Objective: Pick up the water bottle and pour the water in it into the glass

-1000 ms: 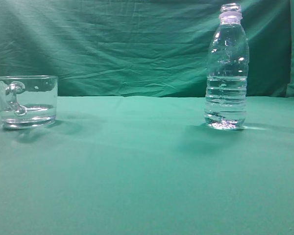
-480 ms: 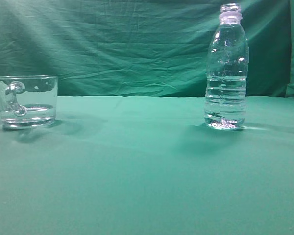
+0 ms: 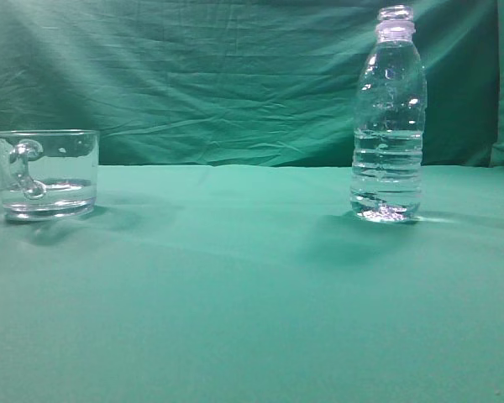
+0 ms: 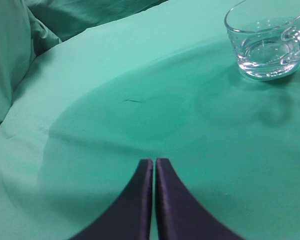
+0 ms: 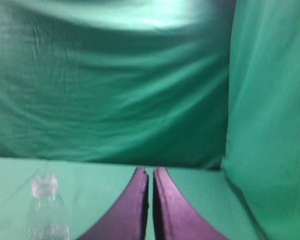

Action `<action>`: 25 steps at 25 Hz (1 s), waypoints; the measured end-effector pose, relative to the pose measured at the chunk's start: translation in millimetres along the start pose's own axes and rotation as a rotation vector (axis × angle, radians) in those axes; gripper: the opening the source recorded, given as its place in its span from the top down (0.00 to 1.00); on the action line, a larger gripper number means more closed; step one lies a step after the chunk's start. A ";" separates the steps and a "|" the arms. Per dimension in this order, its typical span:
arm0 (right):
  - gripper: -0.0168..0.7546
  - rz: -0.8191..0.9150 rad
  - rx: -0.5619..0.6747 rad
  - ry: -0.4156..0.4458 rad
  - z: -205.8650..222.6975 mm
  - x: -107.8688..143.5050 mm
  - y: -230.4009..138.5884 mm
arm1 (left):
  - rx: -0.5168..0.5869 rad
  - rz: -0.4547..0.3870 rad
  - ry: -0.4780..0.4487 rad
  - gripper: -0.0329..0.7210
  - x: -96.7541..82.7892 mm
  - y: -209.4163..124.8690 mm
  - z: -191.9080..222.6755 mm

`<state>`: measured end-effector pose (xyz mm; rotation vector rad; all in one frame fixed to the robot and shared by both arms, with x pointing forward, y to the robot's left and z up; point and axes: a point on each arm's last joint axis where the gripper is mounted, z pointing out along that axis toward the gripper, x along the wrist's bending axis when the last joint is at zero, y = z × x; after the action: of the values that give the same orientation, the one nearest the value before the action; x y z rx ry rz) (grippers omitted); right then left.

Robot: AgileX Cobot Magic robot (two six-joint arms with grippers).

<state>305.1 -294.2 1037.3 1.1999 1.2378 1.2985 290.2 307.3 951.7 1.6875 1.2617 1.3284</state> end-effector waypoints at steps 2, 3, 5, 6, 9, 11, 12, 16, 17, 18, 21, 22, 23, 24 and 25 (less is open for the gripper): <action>0.98 -0.007 0.107 -0.023 -4.8 -2.5 -15.6 | 0.000 0.000 0.000 0.96 0.0 0.0 0.0; 0.98 -0.025 0.154 -0.032 -7.5 -3.6 -22.4 | 0.000 0.000 0.000 0.96 0.0 0.0 0.0; 0.98 -0.067 0.206 -0.039 -11.6 -5.0 -31.7 | 0.000 0.000 0.000 0.96 0.0 0.0 0.0; 0.98 -0.090 0.211 -0.039 -13.4 -5.3 -33.9 | 0.000 0.000 0.000 0.96 0.0 0.0 0.0; 0.98 -0.120 0.205 -0.036 -17.0 -5.7 -42.9 | 0.000 0.000 0.000 0.96 0.0 0.0 0.0; 0.98 -0.119 0.213 -0.029 -17.6 -5.7 -54.2 | 0.000 0.000 0.000 0.96 0.0 0.0 0.0; 0.98 -0.118 0.232 -0.025 -16.9 -5.6 -62.4 | 0.000 0.000 0.000 0.96 0.0 0.0 0.0; 0.98 -0.111 0.288 -0.013 -14.4 -5.4 -86.5 | 0.000 0.000 0.000 0.96 0.0 0.0 0.0; 0.98 -0.112 0.294 -0.012 -14.3 -5.4 -88.3 | 0.000 0.000 0.000 0.96 0.0 0.0 0.0; 0.98 -0.112 0.292 -0.011 -14.2 -5.4 -88.8 | 0.000 0.000 0.000 0.96 0.0 0.0 0.0; 0.98 -0.108 0.279 -0.006 -13.9 -4.8 -87.7 | 0.000 0.000 0.000 0.96 0.0 0.0 0.0; 0.98 -0.099 0.285 -0.004 -14.1 -4.5 -88.3 | 0.000 0.000 0.000 0.96 0.0 0.0 0.0; 0.98 -0.096 0.297 -0.003 -14.4 -4.4 -89.3 | 0.000 0.000 0.000 0.96 0.0 0.0 0.0; 0.98 -0.105 0.303 0.000 -14.6 -4.4 -89.8 | 0.000 0.000 0.000 0.96 0.0 0.0 0.0; 0.98 -0.117 0.303 0.002 -14.6 -4.3 -89.8 | 0.000 0.000 0.000 0.96 0.0 0.0 0.0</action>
<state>291.4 -295.7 947.3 1.3141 1.5222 1.0526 290.2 307.3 951.7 1.6875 1.2617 1.3284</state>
